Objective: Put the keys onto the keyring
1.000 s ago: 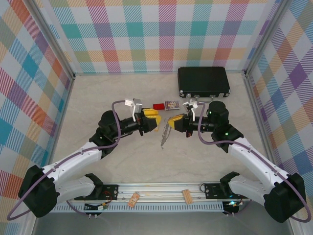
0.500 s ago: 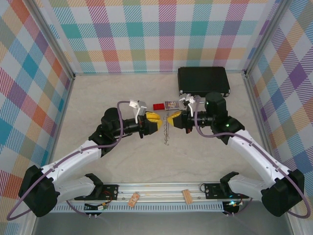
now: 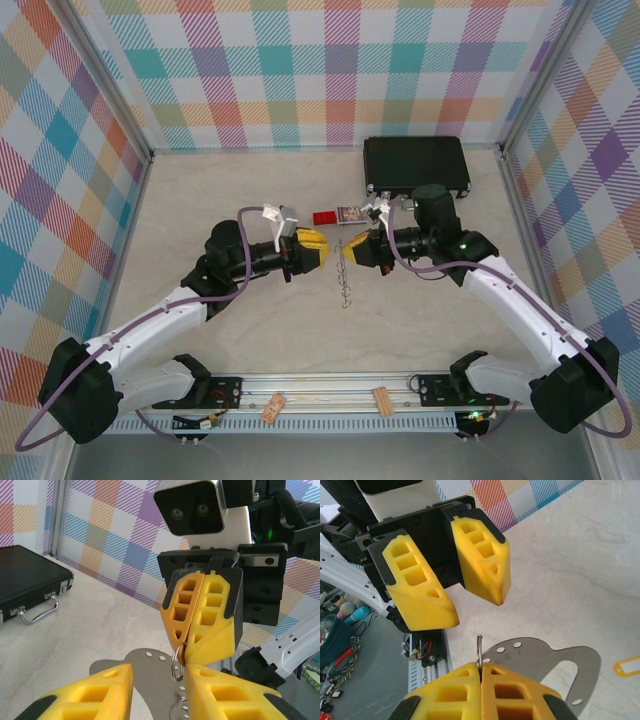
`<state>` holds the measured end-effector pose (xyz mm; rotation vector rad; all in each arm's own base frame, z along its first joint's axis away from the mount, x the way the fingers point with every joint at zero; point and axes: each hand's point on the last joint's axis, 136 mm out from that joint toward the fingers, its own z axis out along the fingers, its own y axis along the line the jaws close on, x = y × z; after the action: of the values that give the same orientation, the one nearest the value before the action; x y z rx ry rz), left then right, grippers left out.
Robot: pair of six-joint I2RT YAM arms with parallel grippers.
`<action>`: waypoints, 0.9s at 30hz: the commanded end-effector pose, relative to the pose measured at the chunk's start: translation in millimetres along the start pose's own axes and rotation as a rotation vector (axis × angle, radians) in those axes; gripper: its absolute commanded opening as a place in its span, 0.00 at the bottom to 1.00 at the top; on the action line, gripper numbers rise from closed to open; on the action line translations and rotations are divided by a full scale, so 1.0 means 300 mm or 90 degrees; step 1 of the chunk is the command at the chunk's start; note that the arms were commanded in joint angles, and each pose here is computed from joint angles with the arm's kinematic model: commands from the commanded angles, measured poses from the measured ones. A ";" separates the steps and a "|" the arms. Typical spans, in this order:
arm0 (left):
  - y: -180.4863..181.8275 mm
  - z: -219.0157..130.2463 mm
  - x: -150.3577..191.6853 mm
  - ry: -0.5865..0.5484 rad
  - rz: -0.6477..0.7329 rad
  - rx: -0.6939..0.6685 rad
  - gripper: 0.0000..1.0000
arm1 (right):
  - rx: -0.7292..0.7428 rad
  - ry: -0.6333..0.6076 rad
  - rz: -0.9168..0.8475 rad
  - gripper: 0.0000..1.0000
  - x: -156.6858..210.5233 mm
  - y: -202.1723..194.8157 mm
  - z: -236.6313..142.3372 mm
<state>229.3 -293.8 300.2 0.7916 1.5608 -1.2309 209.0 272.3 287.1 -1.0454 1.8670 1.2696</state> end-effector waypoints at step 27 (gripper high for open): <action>-0.049 0.008 -0.070 -0.062 -0.025 0.079 0.31 | -0.030 -0.106 -0.054 0.00 -0.068 0.055 -0.028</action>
<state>222.4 -301.1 316.5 0.7851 1.4945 -1.3646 207.8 273.3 295.6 -1.0044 1.7634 1.2996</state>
